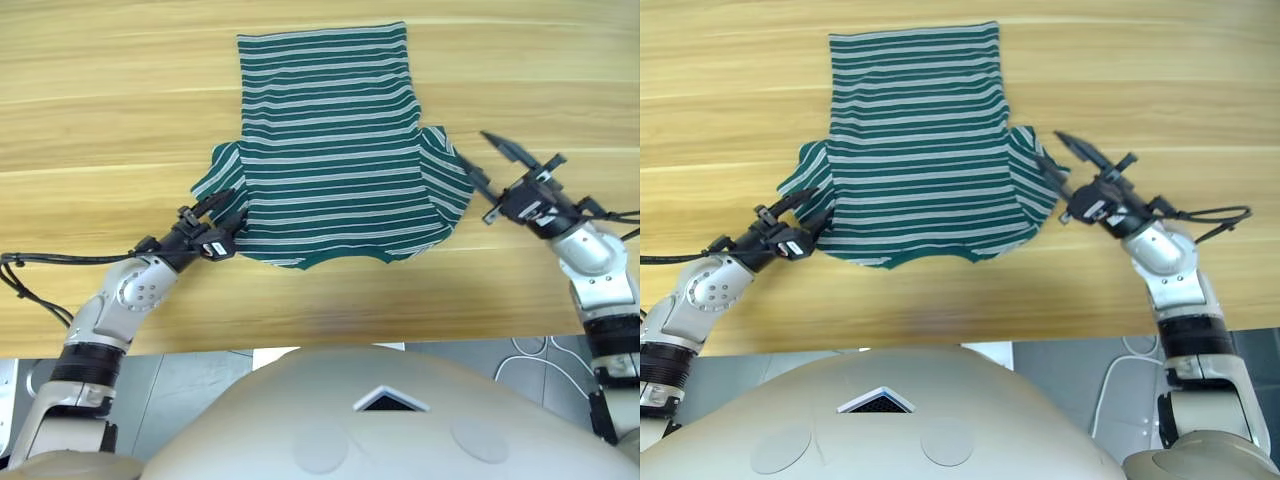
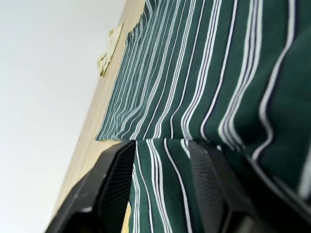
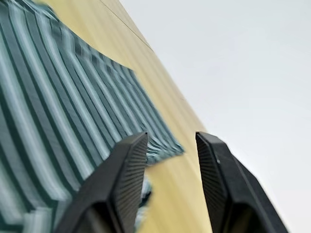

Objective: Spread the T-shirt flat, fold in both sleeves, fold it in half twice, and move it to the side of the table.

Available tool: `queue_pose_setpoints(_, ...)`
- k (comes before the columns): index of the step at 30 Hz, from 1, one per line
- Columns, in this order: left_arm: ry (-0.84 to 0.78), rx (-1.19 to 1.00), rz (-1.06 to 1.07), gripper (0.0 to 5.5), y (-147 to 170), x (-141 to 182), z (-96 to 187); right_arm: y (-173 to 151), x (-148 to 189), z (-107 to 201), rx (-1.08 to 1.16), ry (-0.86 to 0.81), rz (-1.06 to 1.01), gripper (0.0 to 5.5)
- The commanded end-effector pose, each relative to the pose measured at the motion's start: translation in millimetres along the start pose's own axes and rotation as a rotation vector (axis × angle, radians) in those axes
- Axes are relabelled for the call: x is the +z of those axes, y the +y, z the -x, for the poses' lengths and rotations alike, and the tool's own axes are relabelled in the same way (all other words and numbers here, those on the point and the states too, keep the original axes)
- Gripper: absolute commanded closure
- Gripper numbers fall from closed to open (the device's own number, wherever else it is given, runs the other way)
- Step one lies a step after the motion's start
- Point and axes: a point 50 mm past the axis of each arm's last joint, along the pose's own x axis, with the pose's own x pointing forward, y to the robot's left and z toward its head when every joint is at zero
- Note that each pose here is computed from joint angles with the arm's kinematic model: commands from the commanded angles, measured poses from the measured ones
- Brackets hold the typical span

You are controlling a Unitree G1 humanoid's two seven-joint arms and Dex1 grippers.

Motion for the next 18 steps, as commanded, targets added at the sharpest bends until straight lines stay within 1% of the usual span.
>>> queue_pose_setpoints(1,-0.027,0.093,-0.003,3.47,14,7,0,51,-8,6,0.197,0.067,-0.135,3.68)
queue_pose_setpoints(3,-0.044,0.168,0.000,3.47,27,10,2,66,-20,10,0.238,0.146,-0.167,3.68)
queue_pose_setpoints(6,-0.054,0.206,-0.013,3.47,38,13,7,75,-36,14,0.252,0.249,-0.184,3.68)
queue_pose_setpoints(10,-0.068,0.165,-0.028,3.47,41,18,14,79,-41,18,0.266,0.271,-0.194,3.68)
queue_pose_setpoints(13,-0.080,0.088,0.017,3.47,31,18,15,87,-36,21,0.301,0.237,-0.214,3.68)
queue_pose_setpoints(18,-0.082,-0.146,0.090,3.47,-8,18,8,86,-28,22,0.300,0.180,-0.219,3.68)
